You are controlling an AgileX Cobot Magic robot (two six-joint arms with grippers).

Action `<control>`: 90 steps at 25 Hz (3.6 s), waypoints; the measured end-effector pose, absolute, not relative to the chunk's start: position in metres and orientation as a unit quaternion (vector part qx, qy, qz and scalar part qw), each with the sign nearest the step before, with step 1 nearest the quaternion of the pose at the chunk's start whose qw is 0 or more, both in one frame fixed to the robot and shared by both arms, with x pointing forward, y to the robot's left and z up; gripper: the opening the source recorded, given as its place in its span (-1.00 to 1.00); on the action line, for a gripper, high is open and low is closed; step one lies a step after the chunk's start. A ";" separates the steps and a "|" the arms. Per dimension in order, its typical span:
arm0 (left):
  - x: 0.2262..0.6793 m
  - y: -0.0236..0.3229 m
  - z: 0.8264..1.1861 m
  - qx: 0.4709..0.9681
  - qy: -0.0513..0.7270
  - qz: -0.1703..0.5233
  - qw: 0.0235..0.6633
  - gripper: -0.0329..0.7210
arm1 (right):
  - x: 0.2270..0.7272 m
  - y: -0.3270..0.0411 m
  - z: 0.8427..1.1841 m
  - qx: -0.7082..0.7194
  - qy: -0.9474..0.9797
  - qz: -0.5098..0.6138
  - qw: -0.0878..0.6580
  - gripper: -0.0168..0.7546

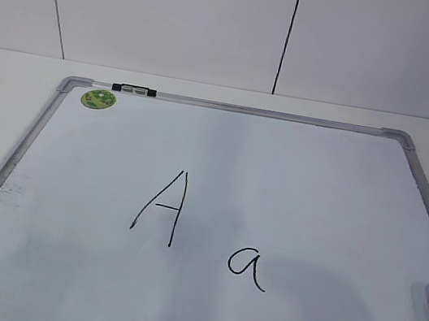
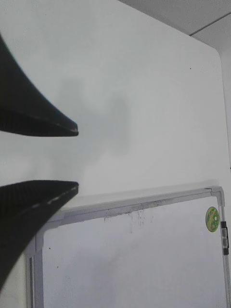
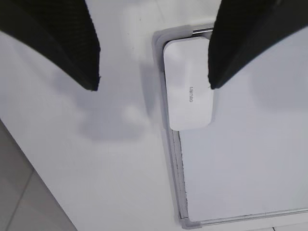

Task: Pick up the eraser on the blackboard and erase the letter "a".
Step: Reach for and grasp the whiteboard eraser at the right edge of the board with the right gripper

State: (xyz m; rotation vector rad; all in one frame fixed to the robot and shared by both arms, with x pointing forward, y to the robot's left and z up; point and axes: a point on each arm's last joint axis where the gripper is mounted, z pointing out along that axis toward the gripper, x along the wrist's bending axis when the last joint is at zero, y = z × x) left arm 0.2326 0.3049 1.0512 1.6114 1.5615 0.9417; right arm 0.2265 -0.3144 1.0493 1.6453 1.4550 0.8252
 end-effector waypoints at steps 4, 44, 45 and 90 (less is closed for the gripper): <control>0.233 0.305 1.051 0.621 0.602 0.363 0.347 -0.29 | 0.227 -0.310 1.053 0.611 0.603 0.335 0.389 0.49; 0.233 0.305 1.051 0.621 0.602 0.363 0.347 -0.29 | 0.375 -0.288 1.032 0.663 0.726 0.141 0.114 0.80; 0.233 0.305 1.051 0.621 0.602 0.363 0.347 -0.29 | 0.377 -0.288 1.030 0.666 0.726 0.136 0.109 0.80; 0.233 0.305 1.051 0.621 0.602 0.363 0.347 -0.29 | 0.446 -0.292 0.974 0.721 0.692 0.012 0.040 0.79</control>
